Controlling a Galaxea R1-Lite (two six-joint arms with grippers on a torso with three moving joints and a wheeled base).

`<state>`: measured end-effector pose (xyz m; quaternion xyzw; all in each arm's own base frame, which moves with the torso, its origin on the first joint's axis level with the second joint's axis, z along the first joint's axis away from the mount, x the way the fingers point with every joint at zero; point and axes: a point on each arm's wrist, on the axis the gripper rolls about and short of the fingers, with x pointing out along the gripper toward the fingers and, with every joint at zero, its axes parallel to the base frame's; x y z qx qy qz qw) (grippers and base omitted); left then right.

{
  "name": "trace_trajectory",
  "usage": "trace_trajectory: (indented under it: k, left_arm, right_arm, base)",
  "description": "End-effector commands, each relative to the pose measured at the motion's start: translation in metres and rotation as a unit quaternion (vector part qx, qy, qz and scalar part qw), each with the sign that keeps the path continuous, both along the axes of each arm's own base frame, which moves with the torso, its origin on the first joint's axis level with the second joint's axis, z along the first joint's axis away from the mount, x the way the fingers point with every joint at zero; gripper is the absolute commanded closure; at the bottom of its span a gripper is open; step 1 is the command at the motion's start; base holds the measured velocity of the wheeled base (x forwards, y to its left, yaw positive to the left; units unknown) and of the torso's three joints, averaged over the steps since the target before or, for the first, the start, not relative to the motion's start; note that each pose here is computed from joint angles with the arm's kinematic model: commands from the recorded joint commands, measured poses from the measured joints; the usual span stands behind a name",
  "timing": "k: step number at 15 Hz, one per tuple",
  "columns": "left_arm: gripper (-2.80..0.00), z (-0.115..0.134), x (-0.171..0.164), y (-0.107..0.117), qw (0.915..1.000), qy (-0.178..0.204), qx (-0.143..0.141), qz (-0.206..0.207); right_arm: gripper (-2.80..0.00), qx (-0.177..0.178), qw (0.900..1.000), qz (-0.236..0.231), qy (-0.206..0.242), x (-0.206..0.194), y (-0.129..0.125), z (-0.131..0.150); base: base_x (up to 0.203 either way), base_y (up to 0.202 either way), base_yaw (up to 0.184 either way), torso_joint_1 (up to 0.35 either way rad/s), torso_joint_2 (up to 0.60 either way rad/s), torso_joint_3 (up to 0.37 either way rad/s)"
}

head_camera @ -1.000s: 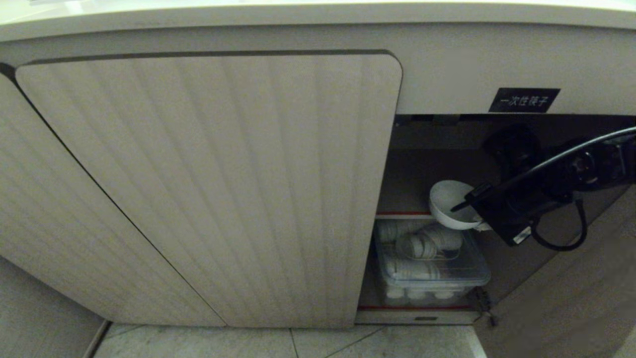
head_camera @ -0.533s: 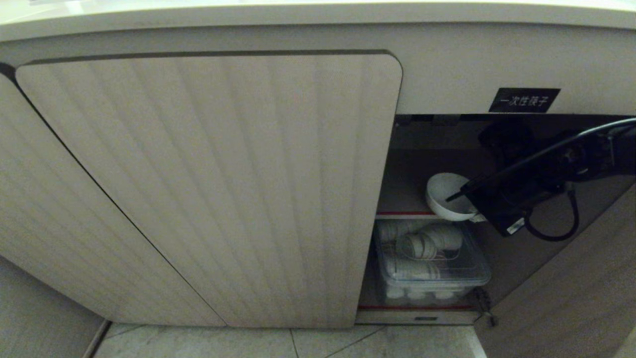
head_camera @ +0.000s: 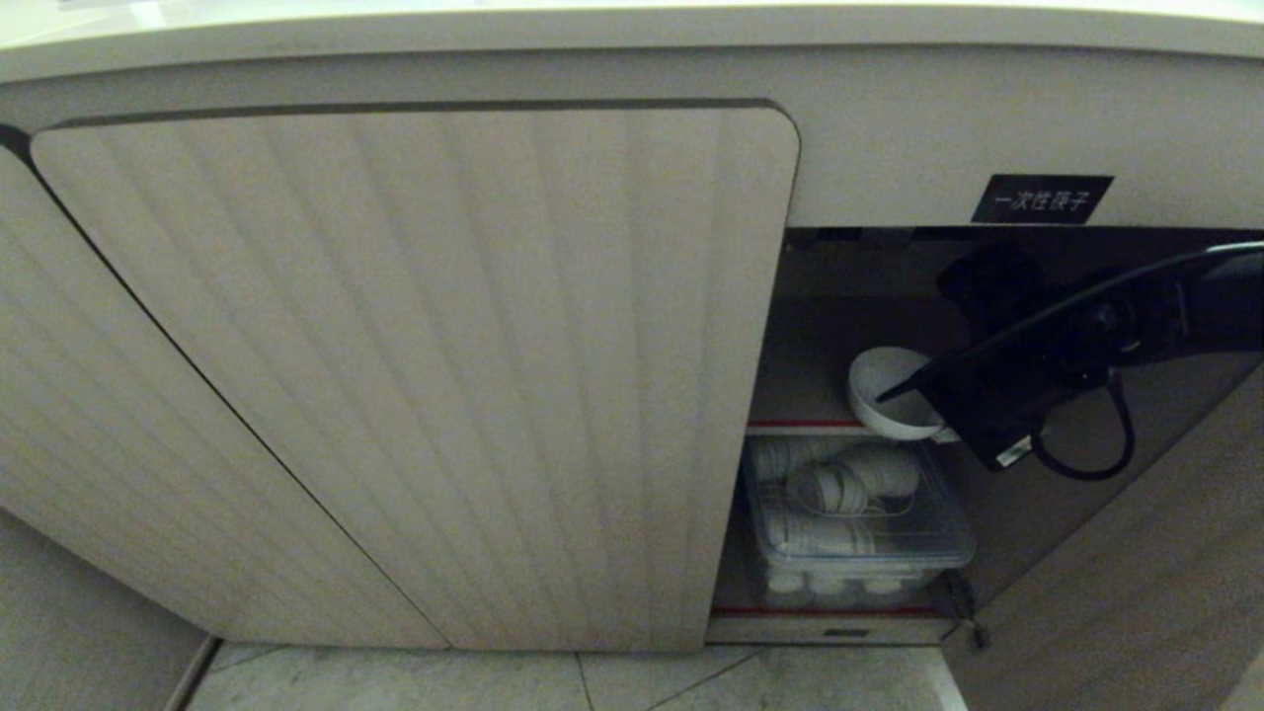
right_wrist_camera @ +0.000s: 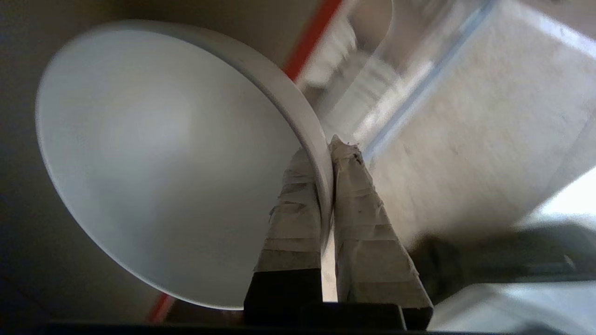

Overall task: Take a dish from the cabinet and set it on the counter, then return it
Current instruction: Put it back into the cabinet

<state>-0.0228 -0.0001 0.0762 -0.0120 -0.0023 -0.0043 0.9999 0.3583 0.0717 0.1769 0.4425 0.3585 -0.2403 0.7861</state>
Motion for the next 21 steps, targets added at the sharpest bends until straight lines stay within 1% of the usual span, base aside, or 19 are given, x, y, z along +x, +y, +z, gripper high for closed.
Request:
trace_trajectory:
  k: [1,4,6,19,21]
  left_arm:
    - [0.0,0.0,0.0,0.0,1.0,-0.001,0.0,0.0]
    - [0.0,0.0,0.0,0.0,1.0,-0.001,0.0,0.0]
    - [0.0,0.0,0.0,0.0,1.0,-0.001,0.0,0.0]
    - [0.0,0.0,0.0,0.0,1.0,0.0,0.0,0.0]
    - [0.0,0.0,0.0,0.0,1.0,-0.001,0.0,0.0]
  right_arm:
    - [0.0,-0.004,1.0,-0.011,-0.01,0.005,0.001,-0.004]
    - [0.0,-0.01,0.998,-0.023,-0.051,0.011,0.001,-0.001]
    - [0.0,-0.014,0.998,-0.027,-0.06,0.013,0.002,-0.001]
    - [0.0,-0.015,0.998,-0.027,-0.049,0.022,0.005,-0.013]
    - [0.0,-0.011,0.998,-0.027,-0.059,0.024,0.005,-0.012]
  base:
    - [0.0,0.0,0.0,0.0,0.0,0.0]
    - [0.0,0.0,0.0,0.0,0.0,0.0]
    - [0.0,0.0,0.0,0.0,0.0,0.0]
    - [0.0,0.0,0.0,0.0,0.0,0.0]
    - [0.0,0.0,0.0,0.0,0.0,0.0]
